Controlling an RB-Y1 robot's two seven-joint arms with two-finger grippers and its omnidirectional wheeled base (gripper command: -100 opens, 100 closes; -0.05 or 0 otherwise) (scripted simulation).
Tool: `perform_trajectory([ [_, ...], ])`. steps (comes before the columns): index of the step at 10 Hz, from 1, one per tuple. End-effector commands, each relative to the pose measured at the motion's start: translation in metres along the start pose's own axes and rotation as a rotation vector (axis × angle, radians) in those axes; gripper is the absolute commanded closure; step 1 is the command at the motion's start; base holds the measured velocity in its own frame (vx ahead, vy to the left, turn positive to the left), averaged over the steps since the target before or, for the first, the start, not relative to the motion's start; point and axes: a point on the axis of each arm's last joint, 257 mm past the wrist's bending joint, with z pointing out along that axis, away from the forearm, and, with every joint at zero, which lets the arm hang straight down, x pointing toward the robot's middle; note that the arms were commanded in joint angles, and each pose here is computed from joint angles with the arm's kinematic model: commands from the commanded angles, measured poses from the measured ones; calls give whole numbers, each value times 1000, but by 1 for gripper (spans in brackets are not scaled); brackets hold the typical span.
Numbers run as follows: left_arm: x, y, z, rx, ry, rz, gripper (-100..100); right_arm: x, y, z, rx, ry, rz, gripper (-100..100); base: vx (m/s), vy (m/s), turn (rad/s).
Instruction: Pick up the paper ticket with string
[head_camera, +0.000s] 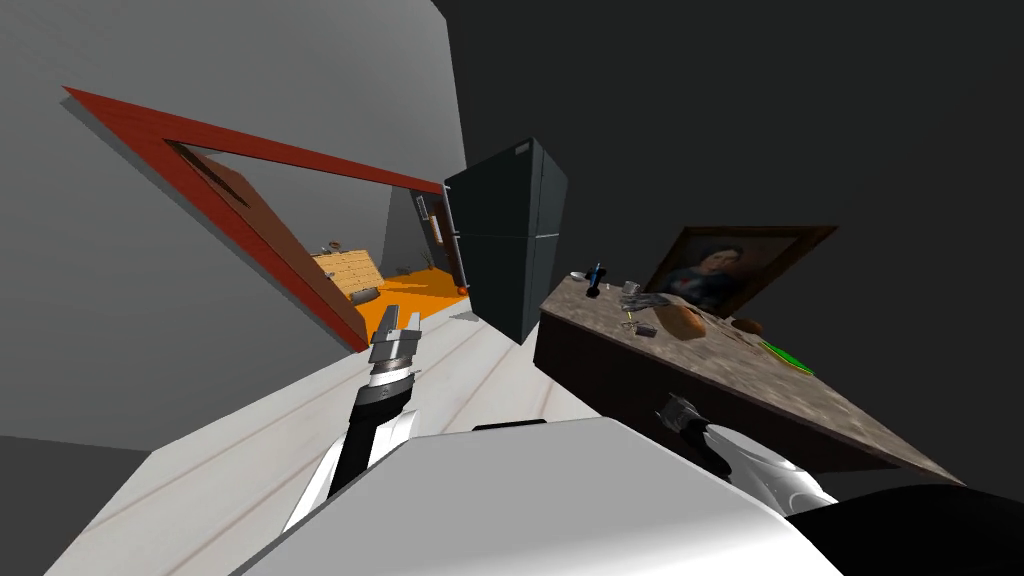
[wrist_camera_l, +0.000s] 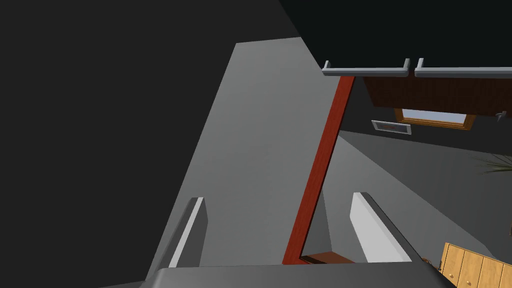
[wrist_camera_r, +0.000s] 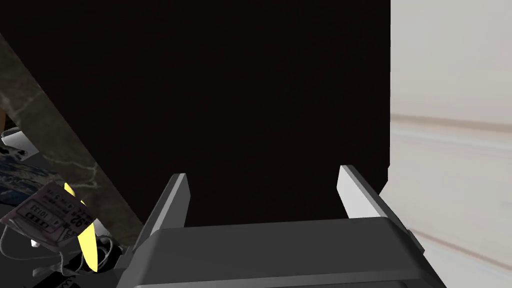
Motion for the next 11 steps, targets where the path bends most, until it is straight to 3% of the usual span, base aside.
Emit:
perform_trajectory([
  [1,0,0,0,0,0,0,0,21,-35,1,51,51,-86,-100,10,67,193],
  [2,0,0,0,0,0,0,0,22,-35,1,51,51,-86,-100,14,47,153],
  [3,0,0,0,0,0,0,0,36,-36,-1,51,79,-87,-100,10,18,7],
  [4,0,0,0,0,0,0,0,47,-66,-2,91,113,-154,-100,3,50,238],
  [5,0,0,0,0,0,0,0,58,-66,-4,91,135,-155,-100,17,42,131],
  [6,0,0,0,0,0,0,0,77,-96,-8,127,187,-215,-100,29,51,197],
  [9,0,0,0,0,0,0,0,80,-96,-9,127,191,-215,-100,11,20,17],
  [10,0,0,0,0,0,0,0,98,-123,-15,161,243,-268,-100,9,29,243],
  [11,0,0,0,0,0,0,0,98,-123,-15,161,243,-268,-100,16,29,123],
])
